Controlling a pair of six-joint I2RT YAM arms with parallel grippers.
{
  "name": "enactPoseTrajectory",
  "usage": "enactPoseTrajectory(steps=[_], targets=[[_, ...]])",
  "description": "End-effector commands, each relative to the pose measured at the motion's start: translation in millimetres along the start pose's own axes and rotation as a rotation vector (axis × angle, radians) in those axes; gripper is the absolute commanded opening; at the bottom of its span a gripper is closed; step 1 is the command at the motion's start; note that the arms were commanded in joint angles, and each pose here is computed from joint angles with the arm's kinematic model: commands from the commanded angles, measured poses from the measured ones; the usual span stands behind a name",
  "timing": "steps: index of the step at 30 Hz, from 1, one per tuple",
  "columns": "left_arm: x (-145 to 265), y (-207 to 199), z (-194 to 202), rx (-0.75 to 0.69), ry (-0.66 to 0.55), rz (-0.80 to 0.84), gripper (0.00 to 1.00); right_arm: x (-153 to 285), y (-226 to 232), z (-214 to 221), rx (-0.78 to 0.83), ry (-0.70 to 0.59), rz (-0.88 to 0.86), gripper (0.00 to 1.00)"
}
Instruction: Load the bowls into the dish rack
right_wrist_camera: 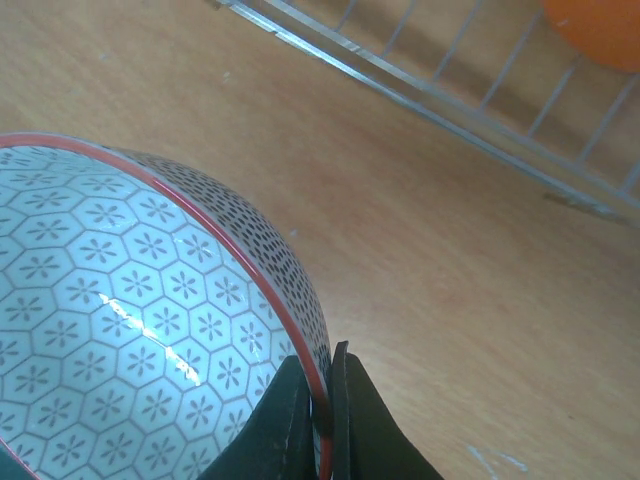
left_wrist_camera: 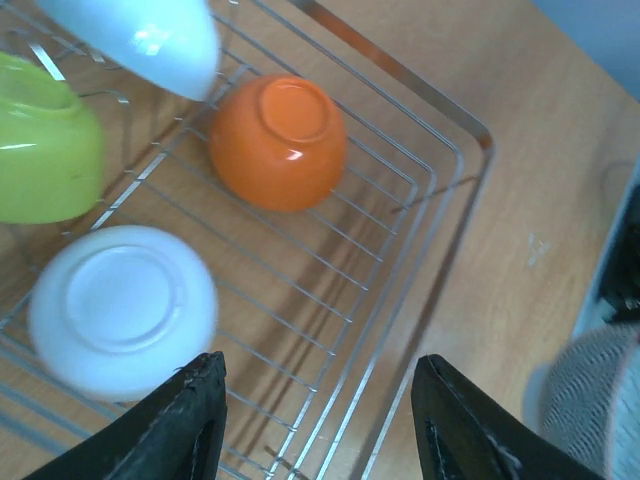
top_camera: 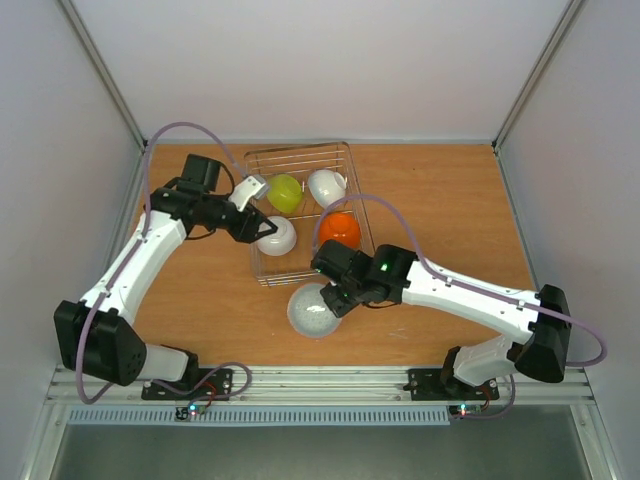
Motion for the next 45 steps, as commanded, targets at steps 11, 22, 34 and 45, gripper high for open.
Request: enactPoseTrajectory(steps=[11,22,34,45], targets=[[-18.3,-57.7,-0.9,-0.212,0.101,0.194,0.52,15.7,-43.9,-29.8,-0.094,-0.097,0.115,0.01],[-58.3,-93.8,8.6,-0.316,0.228,0.277,0.52,14.1,-47.3,-44.3,-0.094,-0.118,0.106,0.01],[-79.5,-102.0,12.6,-0.362,0.283,0.259,0.52,34.9,-49.0,-39.7,-0.107,-0.169,0.091,0.01],[-80.2,-98.9,10.0,-0.379,0.278,0.21,0.52,34.7,-52.9,-25.7,-0.115,-0.148,0.112,0.01]])
Point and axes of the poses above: each gripper's point midway between its finger pads, its own x axis back along the fingers, its own y axis along the line the jaws close on, z = x × y, the point moved 10 cm from there along x, back along the fingers, and after that the axes turned 3 degrees about x, right-handed, at the moved point
